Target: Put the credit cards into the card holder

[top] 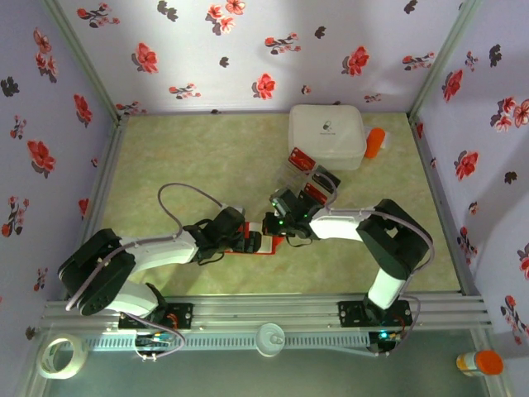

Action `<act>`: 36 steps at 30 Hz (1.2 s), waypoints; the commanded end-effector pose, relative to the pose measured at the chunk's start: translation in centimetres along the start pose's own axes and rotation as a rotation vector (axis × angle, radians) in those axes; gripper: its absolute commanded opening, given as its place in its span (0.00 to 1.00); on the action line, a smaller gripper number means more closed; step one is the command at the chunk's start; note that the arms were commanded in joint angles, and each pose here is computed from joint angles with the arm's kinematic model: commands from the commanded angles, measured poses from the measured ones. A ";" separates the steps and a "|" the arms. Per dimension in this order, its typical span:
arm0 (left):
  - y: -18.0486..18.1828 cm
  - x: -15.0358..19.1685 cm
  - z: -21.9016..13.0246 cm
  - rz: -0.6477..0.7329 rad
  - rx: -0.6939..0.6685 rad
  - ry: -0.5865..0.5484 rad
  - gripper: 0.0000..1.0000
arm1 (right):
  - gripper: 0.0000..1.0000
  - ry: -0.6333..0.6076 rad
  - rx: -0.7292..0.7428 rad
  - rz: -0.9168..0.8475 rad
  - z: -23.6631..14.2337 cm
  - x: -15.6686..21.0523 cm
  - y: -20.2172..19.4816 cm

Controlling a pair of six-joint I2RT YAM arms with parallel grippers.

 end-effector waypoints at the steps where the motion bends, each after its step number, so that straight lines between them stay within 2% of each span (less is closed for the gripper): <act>1: 0.5 1.5 0.7 0.014 -0.036 0.056 1.00 | 0.01 0.032 -0.002 0.005 0.6 0.2 0.0; 9: 0.6 1.9 1.3 0.024 -0.046 0.076 1.00 | 0.01 0.038 -0.025 0.016 0.7 0.3 0.4; 21: 0.5 2.7 1.8 0.034 -0.039 0.089 0.75 | 0.02 0.037 -0.046 0.027 0.6 0.2 0.6; 24: 0.5 2.9 2.0 0.037 -0.036 0.092 0.68 | 0.08 0.027 -0.061 0.024 0.0 0.0 1.2; 26: 0.4 3.1 2.1 0.037 -0.034 0.098 0.63 | 0.16 0.016 -0.075 0.021 -0.6 -0.2 1.7; 31: 0.3 3.2 2.4 0.036 -0.031 0.102 0.61 | 0.35 -0.021 -0.084 0.017 -1.9 -0.4 2.1; 36: 0.3 3.2 2.4 0.035 -0.030 0.098 0.61 | 0.46 -0.042 -0.069 0.032 -2.1 -0.4 1.4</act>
Point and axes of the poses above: each hand's point on the last joint's axis, 136 mm out from that joint toward the fingers, its own z axis out along the fingers, its own y axis along the line the jaws close on, x = y × z, the point moved 9 cm from there along -z, back along the fingers, and after that the axes turned 15 degrees about z, right-handed, at the moved point
